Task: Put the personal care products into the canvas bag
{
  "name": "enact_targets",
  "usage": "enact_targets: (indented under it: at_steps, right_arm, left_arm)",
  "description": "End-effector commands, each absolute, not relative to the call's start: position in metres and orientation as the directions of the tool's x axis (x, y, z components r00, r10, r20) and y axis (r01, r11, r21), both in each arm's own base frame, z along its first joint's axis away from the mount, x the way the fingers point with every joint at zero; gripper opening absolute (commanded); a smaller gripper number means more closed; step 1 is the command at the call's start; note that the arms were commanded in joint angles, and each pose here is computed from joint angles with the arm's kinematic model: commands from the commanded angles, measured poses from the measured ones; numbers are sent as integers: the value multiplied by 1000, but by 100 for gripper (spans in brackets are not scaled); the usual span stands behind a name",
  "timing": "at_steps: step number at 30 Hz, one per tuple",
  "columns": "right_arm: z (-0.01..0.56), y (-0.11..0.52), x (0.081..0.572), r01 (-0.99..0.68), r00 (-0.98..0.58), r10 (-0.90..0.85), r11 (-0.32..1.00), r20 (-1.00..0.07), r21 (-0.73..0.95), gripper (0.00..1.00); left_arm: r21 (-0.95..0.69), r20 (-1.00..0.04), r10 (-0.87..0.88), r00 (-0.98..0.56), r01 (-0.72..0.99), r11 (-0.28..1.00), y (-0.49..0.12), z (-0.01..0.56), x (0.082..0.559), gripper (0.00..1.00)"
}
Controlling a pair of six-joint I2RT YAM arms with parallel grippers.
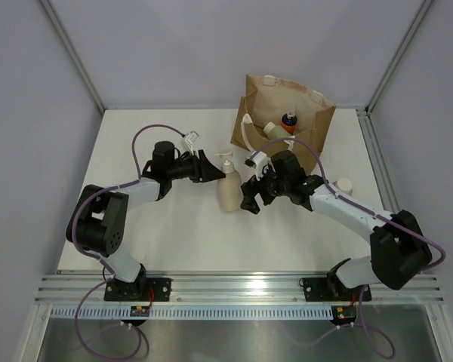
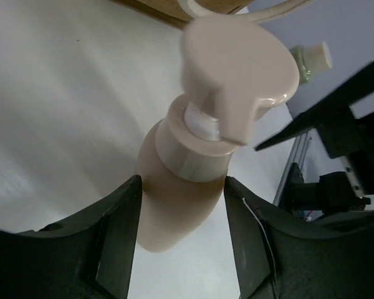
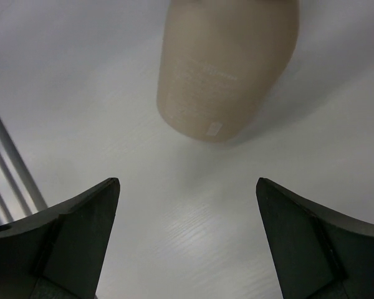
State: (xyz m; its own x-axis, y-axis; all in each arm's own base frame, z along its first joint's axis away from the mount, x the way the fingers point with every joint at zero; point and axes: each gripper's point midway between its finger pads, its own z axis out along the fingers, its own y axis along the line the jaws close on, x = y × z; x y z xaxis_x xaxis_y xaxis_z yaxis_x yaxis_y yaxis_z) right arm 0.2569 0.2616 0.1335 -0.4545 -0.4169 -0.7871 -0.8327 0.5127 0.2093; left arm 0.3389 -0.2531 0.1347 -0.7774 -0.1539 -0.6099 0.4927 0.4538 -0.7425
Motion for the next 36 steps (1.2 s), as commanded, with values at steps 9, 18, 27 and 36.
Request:
enact_targets:
  at_steps: [9,18,27,36]
  right_arm:
    - [93,320,338,-624,-598,-276,749,-752,222,100]
    - [69,311,354,-580,-591,-332,808,-735,102,100]
    - [30,326,329,-703,-555,-542,711,-631,8,99]
    - [-11,307,331,-735,-565,-694,669,-446,-109,99]
  left_arm:
    - [-753,-637,-148,-757,570,328,-281,147,322,3]
    - [-719,-654,-142,-743,552,421,-270,140,318,5]
    - [-399,-803,-248,-542,180,899,-141,174,336,69]
    - [-270,-878,-214,-429,73,960,-89,207,297,99]
